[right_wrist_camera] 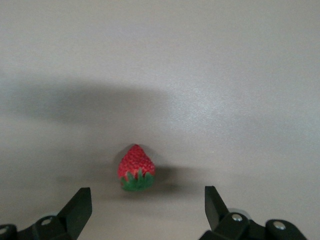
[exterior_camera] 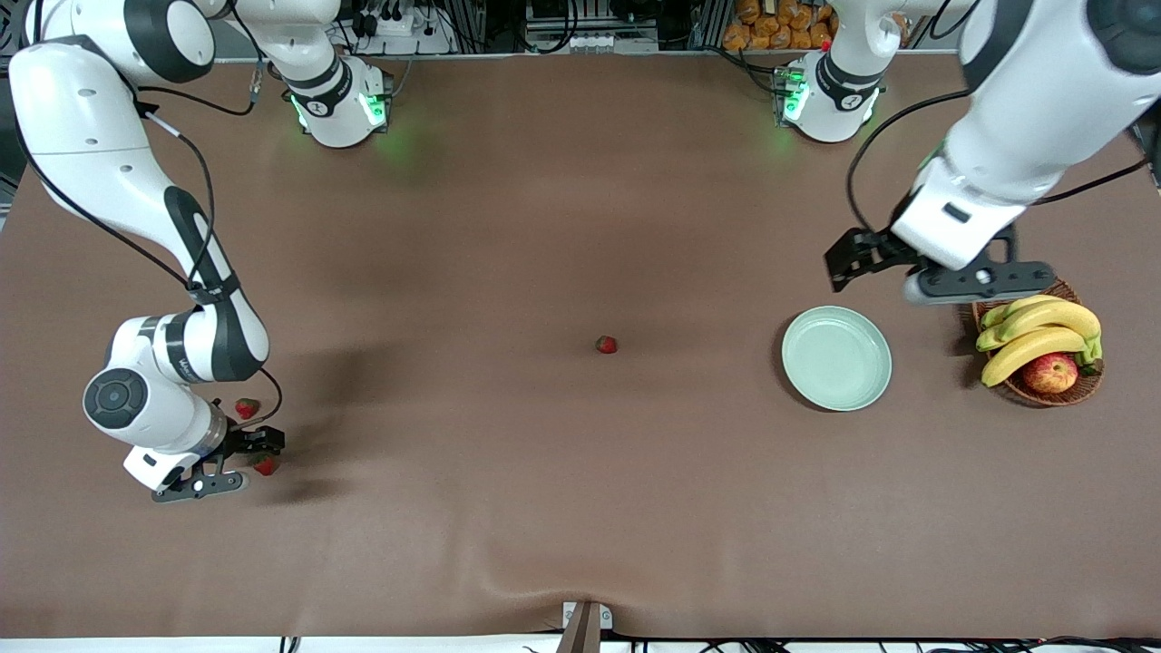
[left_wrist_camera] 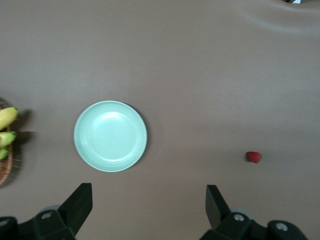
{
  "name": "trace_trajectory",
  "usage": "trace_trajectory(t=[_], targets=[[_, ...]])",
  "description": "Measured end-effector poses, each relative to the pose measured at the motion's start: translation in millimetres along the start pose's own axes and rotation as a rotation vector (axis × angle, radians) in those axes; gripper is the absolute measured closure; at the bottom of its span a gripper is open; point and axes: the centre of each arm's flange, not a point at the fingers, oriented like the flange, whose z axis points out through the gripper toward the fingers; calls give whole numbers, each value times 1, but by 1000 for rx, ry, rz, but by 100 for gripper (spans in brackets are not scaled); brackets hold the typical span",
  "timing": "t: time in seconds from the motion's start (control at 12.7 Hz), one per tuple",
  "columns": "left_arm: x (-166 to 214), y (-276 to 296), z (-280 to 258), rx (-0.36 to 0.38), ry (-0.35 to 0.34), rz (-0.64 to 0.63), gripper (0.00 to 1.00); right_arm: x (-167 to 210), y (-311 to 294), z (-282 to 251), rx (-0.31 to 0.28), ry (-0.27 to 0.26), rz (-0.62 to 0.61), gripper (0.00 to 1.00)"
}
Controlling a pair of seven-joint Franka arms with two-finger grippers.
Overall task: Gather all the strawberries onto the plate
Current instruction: 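Grasp a second strawberry with the right gripper while the left gripper advances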
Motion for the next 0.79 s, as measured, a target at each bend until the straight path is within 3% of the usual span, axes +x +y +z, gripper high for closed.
trace_trajectory(t=[0.39,0.71,0.79], targets=[[-1,37,32,-13,-13,-73,0,1,-1,6,5,1,9,0],[-11,81,66,38,-2,-150,0,3,-3,16,11,24,73,0],[-11,88,73,40,-1,-167,0,3,-4,17,11,24,80,4]])
